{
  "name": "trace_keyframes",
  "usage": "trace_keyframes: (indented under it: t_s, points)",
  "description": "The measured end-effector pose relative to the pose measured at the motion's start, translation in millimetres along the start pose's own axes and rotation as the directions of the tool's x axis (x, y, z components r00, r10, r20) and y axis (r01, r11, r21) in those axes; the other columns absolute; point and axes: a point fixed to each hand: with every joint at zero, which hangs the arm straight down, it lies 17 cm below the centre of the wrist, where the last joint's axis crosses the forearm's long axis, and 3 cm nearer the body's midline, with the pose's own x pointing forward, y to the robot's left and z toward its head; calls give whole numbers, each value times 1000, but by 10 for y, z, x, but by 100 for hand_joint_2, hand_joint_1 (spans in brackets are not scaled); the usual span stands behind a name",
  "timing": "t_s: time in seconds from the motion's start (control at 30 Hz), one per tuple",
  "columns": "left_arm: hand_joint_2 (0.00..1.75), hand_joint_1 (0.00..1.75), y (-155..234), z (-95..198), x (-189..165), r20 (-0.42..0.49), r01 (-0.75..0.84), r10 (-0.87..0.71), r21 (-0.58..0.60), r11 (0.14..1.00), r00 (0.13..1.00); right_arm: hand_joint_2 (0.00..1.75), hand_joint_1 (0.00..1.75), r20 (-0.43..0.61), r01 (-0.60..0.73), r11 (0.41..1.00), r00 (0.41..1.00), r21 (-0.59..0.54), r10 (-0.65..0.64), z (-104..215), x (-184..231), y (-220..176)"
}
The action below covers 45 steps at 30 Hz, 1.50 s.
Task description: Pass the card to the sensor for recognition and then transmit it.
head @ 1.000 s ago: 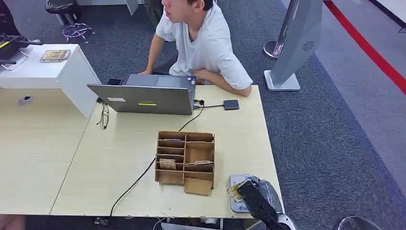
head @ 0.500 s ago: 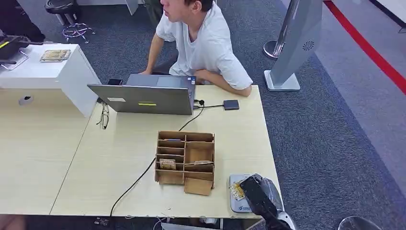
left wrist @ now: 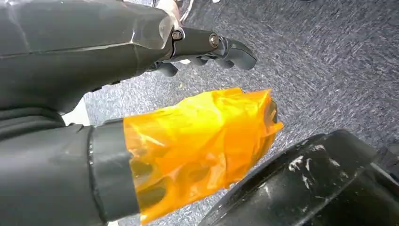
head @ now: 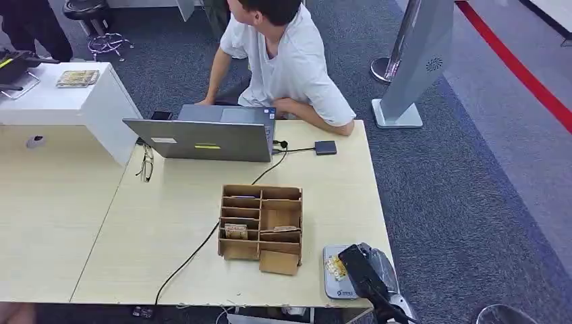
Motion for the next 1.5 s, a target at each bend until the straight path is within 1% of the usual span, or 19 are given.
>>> trace_keyframes:
  t_s: [0.23,0.53,0.97,1.27,1.5]
  points:
    - [0,0,-4,9,-10,-7,-2,2,-3,1000,1000,175,175,-12,-23,1000,1000,-7,23,-63,-36,8]
    - [0,0,-10,23,-12,-11,-7,7,-5,1000,1000,175,175,-24,-21,1000,999,-10,21,-88,-65,28]
    - [0,0,7,42,-9,-14,-14,13,-2,1000,1000,175,175,-6,-51,999,999,-15,51,-88,-2,21]
    - [0,0,18,61,1,-15,-20,20,-2,1000,1000,175,175,28,-79,996,996,-31,80,-63,108,-21]
    - [0,0,22,79,8,-11,-23,23,-2,1000,1000,175,175,127,-84,996,988,-40,89,-15,403,-20]
